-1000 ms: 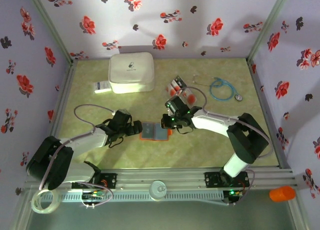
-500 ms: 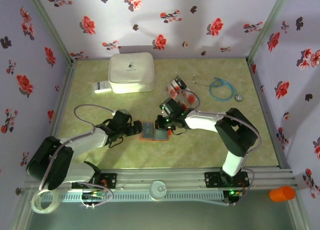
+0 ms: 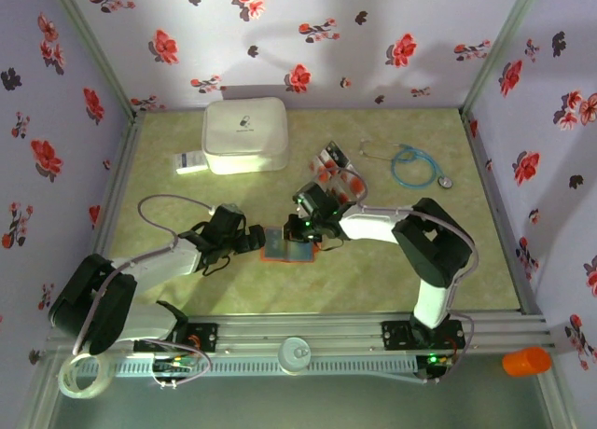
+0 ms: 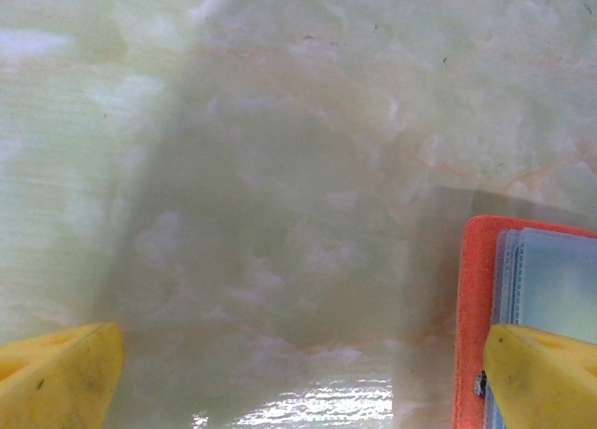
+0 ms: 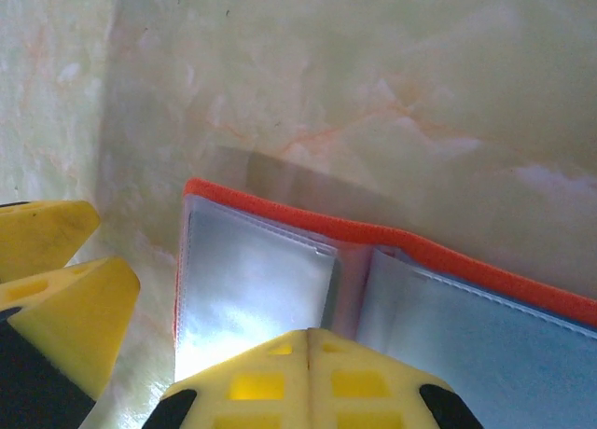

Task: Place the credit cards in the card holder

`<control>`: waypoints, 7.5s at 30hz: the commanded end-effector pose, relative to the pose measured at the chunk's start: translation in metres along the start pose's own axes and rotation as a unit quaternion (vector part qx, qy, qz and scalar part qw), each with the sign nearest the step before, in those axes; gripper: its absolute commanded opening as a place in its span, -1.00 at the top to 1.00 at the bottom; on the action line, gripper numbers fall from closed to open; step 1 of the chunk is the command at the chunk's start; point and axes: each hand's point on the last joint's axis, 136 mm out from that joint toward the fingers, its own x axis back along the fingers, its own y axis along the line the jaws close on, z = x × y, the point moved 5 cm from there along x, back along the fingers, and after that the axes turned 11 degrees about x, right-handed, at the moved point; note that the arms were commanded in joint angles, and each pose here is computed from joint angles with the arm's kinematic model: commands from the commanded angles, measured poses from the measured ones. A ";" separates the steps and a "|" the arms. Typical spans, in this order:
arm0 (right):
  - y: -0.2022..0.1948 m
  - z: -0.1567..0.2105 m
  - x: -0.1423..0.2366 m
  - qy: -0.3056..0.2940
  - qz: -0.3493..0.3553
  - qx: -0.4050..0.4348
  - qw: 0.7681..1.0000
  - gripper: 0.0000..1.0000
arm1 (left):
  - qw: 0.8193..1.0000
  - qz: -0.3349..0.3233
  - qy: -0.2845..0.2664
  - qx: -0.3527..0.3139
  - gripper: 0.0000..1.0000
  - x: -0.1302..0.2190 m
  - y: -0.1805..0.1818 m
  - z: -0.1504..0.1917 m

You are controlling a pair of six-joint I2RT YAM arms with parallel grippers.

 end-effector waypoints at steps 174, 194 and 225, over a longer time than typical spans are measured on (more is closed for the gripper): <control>0.019 -0.014 0.034 0.100 0.082 0.208 0.970 1.00 | 0.997 -0.049 -0.022 -0.050 -0.99 0.013 -0.001 0.021; 0.008 -0.004 0.023 0.147 0.100 0.211 0.961 1.00 | 0.996 -0.038 -0.020 -0.073 -0.99 0.014 -0.019 0.012; 0.037 -0.029 0.059 0.056 0.050 0.179 0.981 1.00 | 0.992 -0.095 0.008 -0.088 -0.99 -0.005 0.004 0.027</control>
